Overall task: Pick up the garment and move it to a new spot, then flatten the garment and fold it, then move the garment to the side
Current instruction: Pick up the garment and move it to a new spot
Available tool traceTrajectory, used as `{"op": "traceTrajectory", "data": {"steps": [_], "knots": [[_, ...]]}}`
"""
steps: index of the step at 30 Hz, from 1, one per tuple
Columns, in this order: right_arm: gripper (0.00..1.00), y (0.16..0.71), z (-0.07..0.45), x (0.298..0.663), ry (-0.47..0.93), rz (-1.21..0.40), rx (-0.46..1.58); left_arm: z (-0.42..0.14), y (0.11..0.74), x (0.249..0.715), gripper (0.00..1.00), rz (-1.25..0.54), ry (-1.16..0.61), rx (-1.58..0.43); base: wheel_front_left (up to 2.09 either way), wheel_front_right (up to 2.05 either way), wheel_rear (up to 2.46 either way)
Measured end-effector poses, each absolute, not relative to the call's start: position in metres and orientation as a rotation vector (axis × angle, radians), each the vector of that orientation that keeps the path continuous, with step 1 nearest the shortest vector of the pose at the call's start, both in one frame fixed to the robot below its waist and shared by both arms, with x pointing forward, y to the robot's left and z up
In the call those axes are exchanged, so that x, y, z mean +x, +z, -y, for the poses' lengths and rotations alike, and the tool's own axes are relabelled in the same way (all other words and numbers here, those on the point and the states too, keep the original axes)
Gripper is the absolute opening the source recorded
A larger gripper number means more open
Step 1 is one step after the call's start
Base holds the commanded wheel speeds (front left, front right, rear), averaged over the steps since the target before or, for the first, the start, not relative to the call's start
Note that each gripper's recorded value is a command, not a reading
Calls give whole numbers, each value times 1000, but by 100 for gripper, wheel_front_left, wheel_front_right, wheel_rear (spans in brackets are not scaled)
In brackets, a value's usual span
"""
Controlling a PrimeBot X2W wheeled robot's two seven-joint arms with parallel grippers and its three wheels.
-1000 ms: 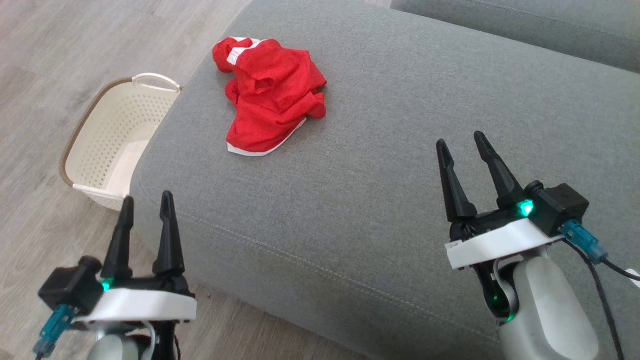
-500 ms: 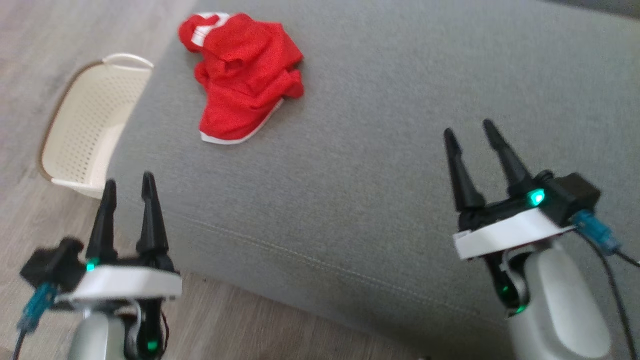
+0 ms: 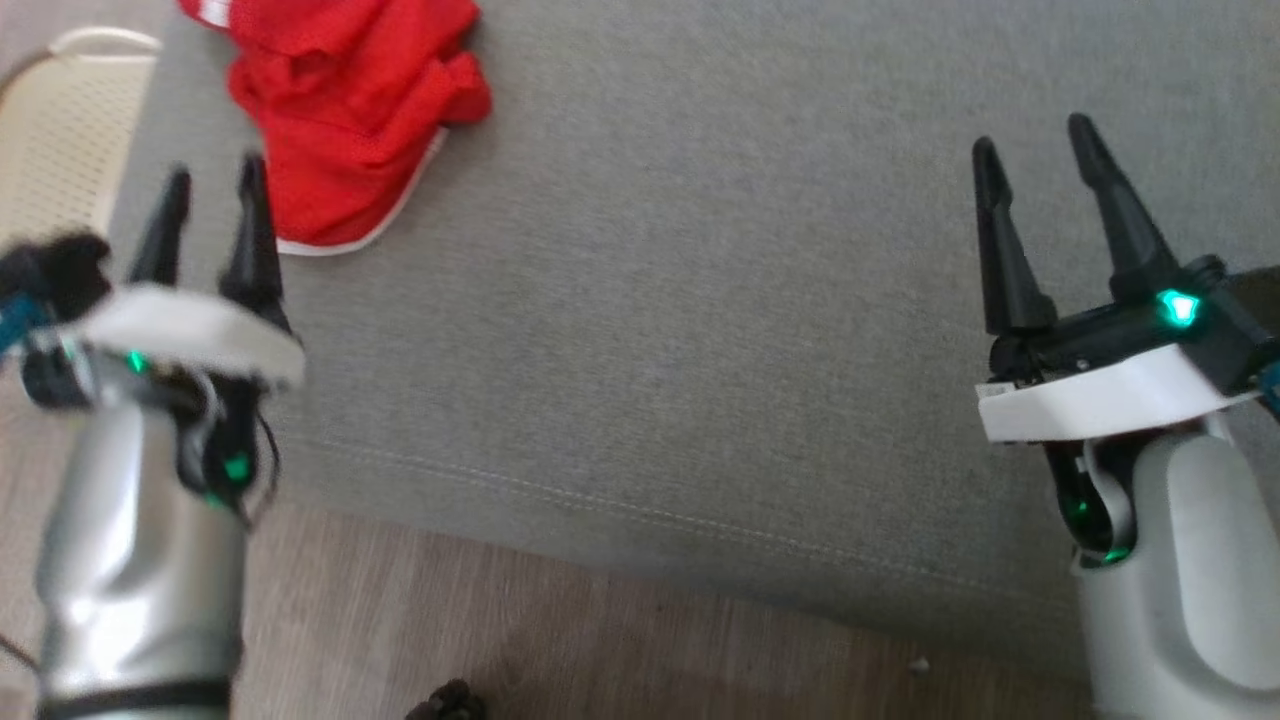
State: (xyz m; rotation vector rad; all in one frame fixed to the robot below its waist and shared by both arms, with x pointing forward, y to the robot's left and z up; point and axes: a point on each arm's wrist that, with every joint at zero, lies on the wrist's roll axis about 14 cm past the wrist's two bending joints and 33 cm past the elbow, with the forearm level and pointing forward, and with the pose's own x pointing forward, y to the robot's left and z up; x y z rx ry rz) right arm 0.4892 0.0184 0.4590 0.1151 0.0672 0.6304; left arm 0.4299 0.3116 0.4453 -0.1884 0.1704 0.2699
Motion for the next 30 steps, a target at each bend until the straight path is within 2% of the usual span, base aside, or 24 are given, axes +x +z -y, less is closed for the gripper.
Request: {"op": "traceTrajectory", "data": {"steps": [8, 21, 22, 23, 30], "knots": [[100, 448, -3, 505, 588, -65, 132, -314, 417, 490, 100, -308, 224, -170, 0, 0, 0], [100, 420, 20, 518, 527, -96, 126, -327, 372, 531, 100, -471, 276, -155, 0, 0, 0], [100, 420, 21, 519, 524, -92, 126, -327, 368, 531, 62, -483, 277, -157, 0, 0, 0], [100, 420, 22, 519, 522, -93, 125, -327, 365, 531, 0, -492, 279, -157, 0, 0, 0], [100, 426, 22, 516, 518, -80, 118, -327, 386, 536, 0, -380, 268, -144, 0, 0, 0]]}}
